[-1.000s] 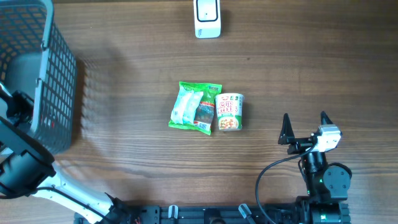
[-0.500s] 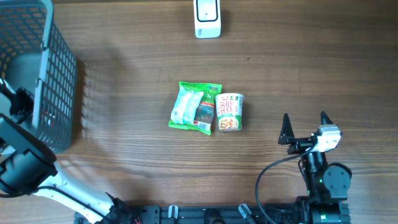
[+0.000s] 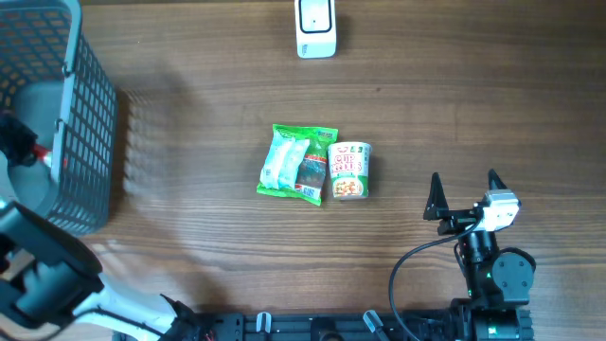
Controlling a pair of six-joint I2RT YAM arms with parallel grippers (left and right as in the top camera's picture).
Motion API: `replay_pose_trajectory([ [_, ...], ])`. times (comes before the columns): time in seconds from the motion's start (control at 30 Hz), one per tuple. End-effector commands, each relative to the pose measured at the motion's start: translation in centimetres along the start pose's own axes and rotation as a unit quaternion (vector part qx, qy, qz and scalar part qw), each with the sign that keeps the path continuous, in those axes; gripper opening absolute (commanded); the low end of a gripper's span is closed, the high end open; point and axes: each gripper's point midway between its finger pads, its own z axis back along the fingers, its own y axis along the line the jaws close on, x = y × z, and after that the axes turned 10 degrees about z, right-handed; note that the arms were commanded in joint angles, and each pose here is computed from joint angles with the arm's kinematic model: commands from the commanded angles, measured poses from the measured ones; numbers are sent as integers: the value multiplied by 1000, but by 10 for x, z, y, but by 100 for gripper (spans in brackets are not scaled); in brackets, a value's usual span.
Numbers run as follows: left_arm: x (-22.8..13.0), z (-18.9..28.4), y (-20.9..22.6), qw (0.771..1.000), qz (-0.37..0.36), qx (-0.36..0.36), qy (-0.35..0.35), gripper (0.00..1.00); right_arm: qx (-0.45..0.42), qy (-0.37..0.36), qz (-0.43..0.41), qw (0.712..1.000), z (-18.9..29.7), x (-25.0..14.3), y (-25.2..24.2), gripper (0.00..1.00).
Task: Scan the item barcode
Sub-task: 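Grasp the green-white gum box in the basket with the left gripper, then lift the gum box out and place it on the table left of the bag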
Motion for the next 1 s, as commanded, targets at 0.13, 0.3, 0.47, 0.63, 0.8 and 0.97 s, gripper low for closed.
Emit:
replay_pose_trajectory([
  [0.13,67,131,-27,983,1,-57,-175,35,-3,-4,4,1000,0,2,-1,100],
  [0.3,76,232,-57,955,3,-117,-272,35,-3,-4,4,1000,0,2,-1,100],
  [0.47,41,297,-109,936,-36,-198,-288,37,-3,-4,4,1000,0,2,-1,100],
  [0.63,-19,303,-149,947,-54,-232,-215,39,-3,-4,5,1000,0,2,-1,100],
  [0.8,-34,277,-147,965,-62,-160,-197,65,-3,-4,5,1000,0,2,-1,100],
  [0.97,-18,273,-140,964,-43,-151,-213,100,-3,-4,5,1000,0,2,-1,100],
])
